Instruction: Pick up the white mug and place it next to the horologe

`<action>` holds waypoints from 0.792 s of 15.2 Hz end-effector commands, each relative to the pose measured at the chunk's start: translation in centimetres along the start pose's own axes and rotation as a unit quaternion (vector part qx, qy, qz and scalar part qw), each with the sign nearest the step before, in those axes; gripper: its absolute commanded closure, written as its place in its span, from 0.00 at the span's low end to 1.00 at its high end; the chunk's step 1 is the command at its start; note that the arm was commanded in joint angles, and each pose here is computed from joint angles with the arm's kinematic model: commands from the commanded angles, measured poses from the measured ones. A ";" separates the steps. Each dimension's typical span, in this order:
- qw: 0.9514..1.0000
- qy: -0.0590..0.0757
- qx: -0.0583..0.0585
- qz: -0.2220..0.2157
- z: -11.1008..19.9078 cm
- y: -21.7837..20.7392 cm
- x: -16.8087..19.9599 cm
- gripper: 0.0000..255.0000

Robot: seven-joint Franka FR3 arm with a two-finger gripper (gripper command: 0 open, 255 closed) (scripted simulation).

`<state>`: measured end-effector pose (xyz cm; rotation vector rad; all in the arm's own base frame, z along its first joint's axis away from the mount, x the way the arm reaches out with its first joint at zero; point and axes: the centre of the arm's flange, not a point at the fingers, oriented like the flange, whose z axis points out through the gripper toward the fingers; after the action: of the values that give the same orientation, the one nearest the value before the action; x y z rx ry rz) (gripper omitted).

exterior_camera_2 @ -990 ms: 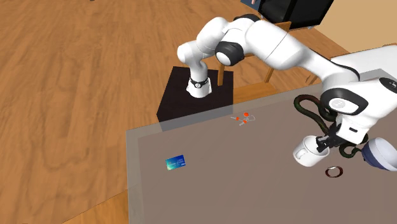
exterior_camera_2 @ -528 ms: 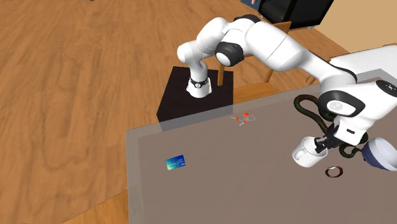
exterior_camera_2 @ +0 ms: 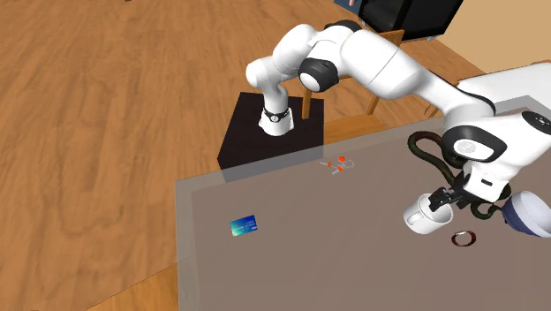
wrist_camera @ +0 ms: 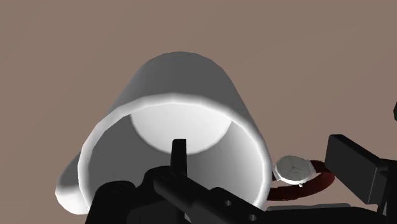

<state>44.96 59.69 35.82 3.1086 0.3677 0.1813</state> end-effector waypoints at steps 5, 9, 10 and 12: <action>1.000 0.000 0.000 0.000 -5.0 0.0 0.0 0.00; 1.000 0.000 0.000 0.000 -5.0 0.0 0.0 0.00; 1.000 0.000 0.000 0.000 -5.0 0.0 0.0 0.00; 1.000 0.000 0.000 0.000 -5.0 0.0 0.0 0.00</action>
<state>44.39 59.65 40.78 3.1086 0.3677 0.1814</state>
